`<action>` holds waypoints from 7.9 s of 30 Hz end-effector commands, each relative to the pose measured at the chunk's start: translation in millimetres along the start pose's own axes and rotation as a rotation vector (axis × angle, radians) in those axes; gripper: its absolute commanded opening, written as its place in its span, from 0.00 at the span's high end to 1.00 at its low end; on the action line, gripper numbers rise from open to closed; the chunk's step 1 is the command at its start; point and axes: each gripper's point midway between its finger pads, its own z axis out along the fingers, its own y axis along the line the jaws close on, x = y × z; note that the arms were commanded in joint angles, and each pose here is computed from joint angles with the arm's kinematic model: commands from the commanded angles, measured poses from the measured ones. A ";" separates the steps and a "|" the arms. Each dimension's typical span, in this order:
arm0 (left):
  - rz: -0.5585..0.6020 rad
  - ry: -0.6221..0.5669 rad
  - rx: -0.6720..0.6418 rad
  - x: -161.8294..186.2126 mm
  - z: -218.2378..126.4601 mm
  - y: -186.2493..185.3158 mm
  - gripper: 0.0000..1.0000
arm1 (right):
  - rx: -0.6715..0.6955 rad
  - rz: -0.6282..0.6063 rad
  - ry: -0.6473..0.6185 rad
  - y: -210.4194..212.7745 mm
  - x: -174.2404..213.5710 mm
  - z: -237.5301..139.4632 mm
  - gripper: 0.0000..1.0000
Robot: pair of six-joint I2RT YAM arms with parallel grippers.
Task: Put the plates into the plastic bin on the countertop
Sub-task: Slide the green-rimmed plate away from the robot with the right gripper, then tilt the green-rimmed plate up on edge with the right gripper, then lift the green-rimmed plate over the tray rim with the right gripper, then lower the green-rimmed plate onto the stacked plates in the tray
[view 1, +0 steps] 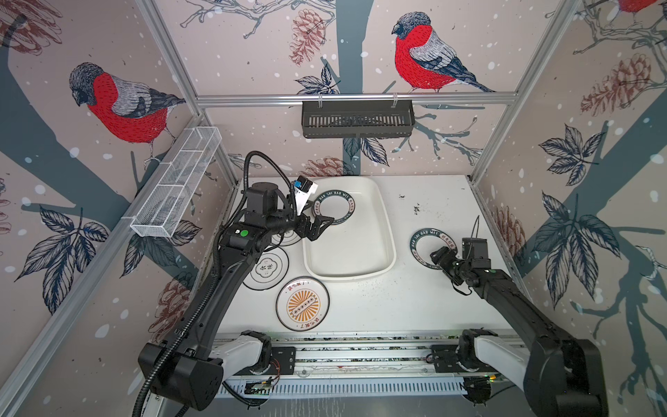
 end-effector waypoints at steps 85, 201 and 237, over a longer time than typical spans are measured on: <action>0.015 0.010 -0.004 -2.3 6.2 5.4 0.03 | -0.210 0.258 0.006 -68.3 -43.0 49.2 0.96; 0.014 -0.062 -0.010 -14.6 -10.5 -2.2 0.03 | -0.455 -0.341 0.301 330.4 60.9 208.8 0.84; 0.013 -0.060 -0.003 -12.5 -6.0 -0.7 0.03 | -0.401 -0.376 0.303 334.6 63.6 218.3 0.63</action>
